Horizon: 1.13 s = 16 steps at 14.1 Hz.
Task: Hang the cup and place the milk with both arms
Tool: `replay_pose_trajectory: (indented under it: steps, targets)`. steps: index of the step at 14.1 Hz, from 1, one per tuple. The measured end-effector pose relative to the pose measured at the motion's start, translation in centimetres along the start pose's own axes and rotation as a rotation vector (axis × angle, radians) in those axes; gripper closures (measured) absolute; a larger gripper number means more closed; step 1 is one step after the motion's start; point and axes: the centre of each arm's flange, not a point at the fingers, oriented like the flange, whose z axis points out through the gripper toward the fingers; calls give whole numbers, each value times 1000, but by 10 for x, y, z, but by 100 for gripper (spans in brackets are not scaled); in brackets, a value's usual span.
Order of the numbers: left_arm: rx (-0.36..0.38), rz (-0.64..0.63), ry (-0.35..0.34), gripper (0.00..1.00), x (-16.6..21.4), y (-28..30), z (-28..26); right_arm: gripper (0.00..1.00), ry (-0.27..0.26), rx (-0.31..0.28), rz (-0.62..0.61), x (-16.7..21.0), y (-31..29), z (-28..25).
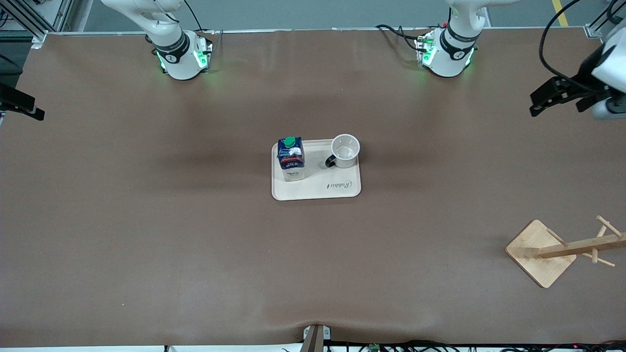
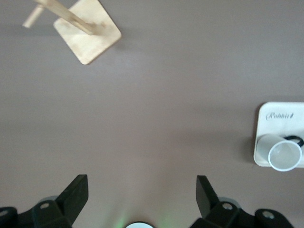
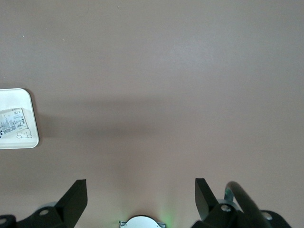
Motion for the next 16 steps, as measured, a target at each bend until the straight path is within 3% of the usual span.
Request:
replay_pose_trajectory:
  steps: [4, 10, 16]
  targets:
    - [10, 174, -88, 0, 7, 92, 55, 0, -1, 2, 0, 0, 0, 0]
    - [-22, 376, -55, 0, -13, 203, 174, 0, -1, 3, 0, 0, 0, 1]
    - [-104, 540, -97, 3, -39, 290, 265, 0, -1, 4, 0, 0, 0, 1]
